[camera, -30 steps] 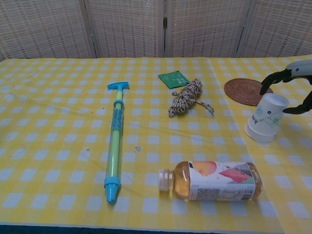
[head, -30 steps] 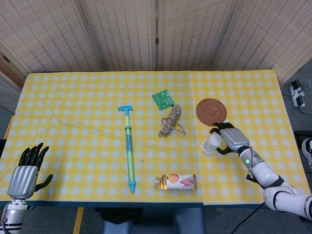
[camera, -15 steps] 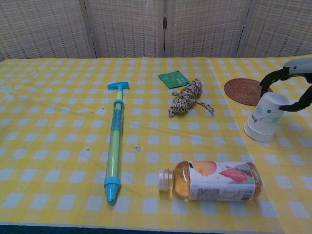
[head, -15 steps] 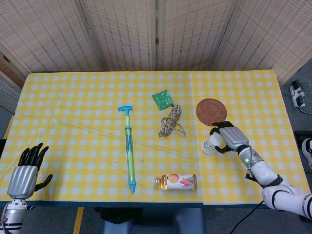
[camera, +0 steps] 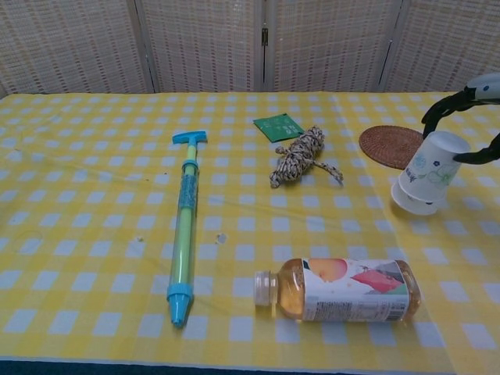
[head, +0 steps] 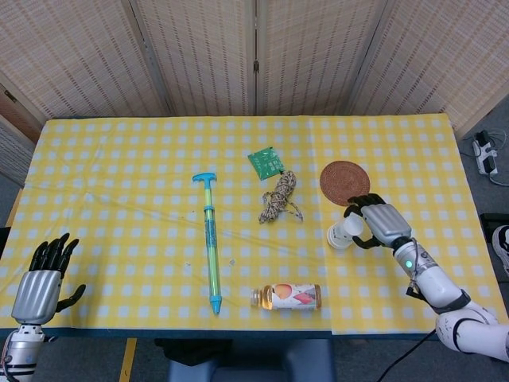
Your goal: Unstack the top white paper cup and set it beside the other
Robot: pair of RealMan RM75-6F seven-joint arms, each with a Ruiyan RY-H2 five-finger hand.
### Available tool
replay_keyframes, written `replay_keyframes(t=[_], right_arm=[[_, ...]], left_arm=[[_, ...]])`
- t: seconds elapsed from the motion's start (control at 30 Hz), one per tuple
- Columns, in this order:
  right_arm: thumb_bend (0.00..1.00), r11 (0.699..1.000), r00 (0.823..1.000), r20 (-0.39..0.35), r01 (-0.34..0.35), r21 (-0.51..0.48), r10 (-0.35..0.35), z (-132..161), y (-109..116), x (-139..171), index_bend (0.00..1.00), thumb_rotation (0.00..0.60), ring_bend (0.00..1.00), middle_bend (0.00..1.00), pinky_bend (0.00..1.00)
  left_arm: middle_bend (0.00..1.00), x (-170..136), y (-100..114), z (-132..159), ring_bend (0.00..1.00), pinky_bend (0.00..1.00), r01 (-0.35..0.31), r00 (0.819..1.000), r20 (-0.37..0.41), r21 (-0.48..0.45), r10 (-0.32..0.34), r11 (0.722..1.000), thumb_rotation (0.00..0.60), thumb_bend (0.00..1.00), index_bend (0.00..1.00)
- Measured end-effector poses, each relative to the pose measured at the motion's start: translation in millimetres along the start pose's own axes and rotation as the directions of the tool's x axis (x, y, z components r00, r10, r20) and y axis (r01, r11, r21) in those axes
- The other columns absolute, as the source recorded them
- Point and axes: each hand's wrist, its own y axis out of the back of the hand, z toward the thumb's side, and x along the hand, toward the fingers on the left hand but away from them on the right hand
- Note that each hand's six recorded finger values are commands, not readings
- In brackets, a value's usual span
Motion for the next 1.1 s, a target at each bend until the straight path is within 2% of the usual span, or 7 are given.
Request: replay_keyframes(t=[0.47,0.87,0.97,1.1], right_arm=[[0.42,0.999,0.997,-0.070,0.032,0.003,-0.032,19.9,8.1,11.5,0.40,0.600,0.10,0.16,0.02],[0.43,0.993,0.983,-0.145,0.119,0.014,-0.116,45.5,39.4,31.6,0.40,0.600,0.10,0.16,0.02],[0.43,0.993,0.982,-0.155,0.113,0.026,-0.108,49.8,38.3,30.3,0.40,0.600,0.10,0.16,0.02],[0.43,0.997,0.984,-0.165,0.070,0.044,-0.062,55.7,24.3,20.3,0.40,0.600,0.10,0.16,0.02]], left_arm=[[0.00,-2.6,1.5,-3.0,0.00,0.00,-0.004,1.000,-0.007,-0.003,0.004,1.000,0.600,0.32,0.06],[0.00,-2.7,0.9,-2.5,0.00,0.00,-0.003,1.000,-0.005,-0.006,0.003,1.000,0.600,0.32,0.06],[0.00,-2.6,0.2,-1.8,0.00,0.00,-0.002,1.000,-0.003,-0.007,0.002,1.000,0.600,0.32,0.06],[0.00,-3.1,-0.8,-2.2,0.00,0.00,0.000,1.000,-0.005,-0.009,0.000,1.000,0.600,0.32,0.06]])
